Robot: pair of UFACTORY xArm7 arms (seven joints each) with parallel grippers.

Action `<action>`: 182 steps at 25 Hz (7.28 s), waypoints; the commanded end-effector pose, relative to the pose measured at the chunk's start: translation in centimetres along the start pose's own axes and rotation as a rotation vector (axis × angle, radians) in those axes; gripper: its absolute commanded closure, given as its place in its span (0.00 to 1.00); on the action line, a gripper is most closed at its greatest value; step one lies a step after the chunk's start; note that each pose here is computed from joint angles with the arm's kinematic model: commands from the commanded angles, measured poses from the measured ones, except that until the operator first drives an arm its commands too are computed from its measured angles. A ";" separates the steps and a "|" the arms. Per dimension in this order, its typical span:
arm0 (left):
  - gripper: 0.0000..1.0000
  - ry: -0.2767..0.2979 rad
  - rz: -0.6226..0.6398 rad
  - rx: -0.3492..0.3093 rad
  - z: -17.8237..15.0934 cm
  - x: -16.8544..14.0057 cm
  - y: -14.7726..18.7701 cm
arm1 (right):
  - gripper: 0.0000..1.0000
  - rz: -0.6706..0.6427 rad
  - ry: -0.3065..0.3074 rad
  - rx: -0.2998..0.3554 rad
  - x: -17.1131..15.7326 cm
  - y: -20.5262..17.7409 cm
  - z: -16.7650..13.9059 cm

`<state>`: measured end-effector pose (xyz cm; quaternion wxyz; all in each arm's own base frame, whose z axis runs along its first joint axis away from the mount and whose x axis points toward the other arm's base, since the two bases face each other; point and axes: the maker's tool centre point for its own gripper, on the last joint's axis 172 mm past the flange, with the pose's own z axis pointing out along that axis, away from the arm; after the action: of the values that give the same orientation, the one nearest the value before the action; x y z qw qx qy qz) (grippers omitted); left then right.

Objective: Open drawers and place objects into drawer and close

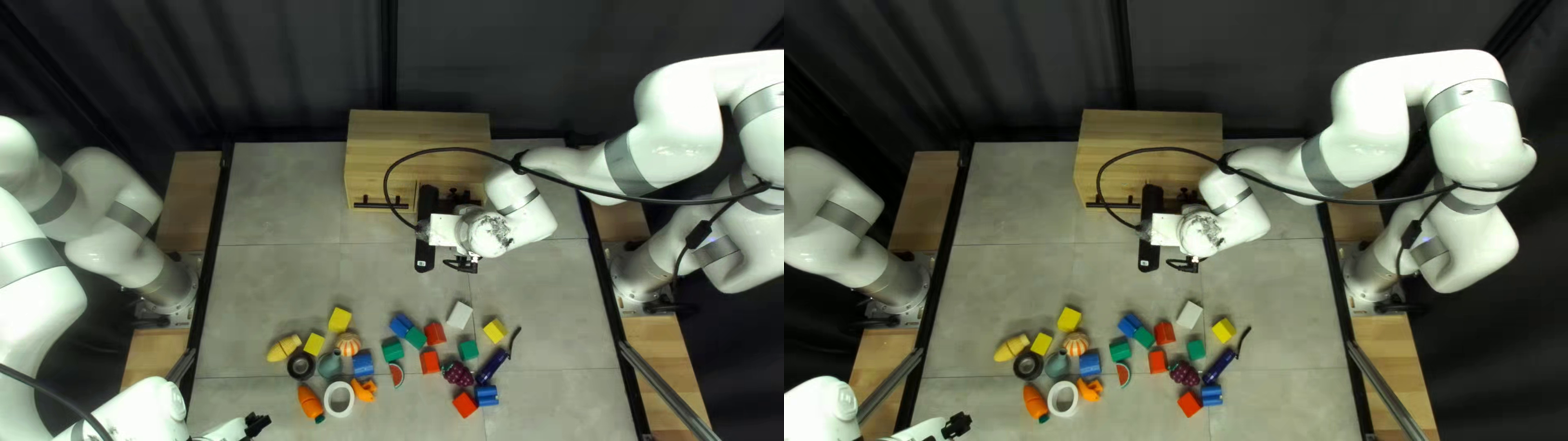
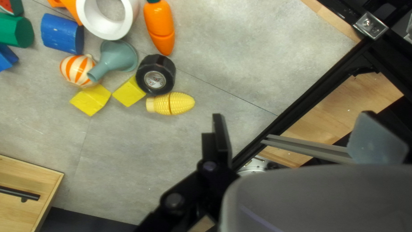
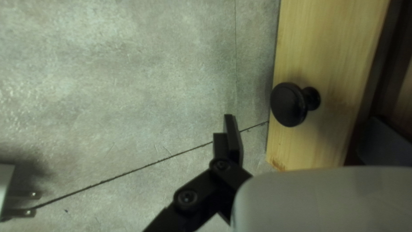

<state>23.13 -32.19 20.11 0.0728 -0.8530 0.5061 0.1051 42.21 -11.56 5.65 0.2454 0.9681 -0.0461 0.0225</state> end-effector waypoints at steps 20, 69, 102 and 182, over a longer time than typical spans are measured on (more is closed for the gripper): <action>0.00 0.000 0.000 0.000 0.0 0.0 0.0 | 0.00 0.020 -0.018 0.043 -0.5 -1.6 -3.2; 0.00 0.000 0.000 0.000 0.0 0.0 0.0 | 0.00 -0.037 -0.057 0.033 -2.3 0.4 0.4; 0.00 0.000 0.000 0.000 0.0 0.0 0.0 | 0.00 -0.062 -0.031 0.069 -2.4 -2.2 -2.8; 0.00 0.000 0.000 0.000 0.0 0.0 0.0 | 0.00 -0.056 -0.016 0.077 -0.2 -1.9 -1.4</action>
<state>23.13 -32.19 20.11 0.0728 -0.8530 0.5061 0.1051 41.91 -8.74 6.22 0.2079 0.9779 -0.0195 0.0098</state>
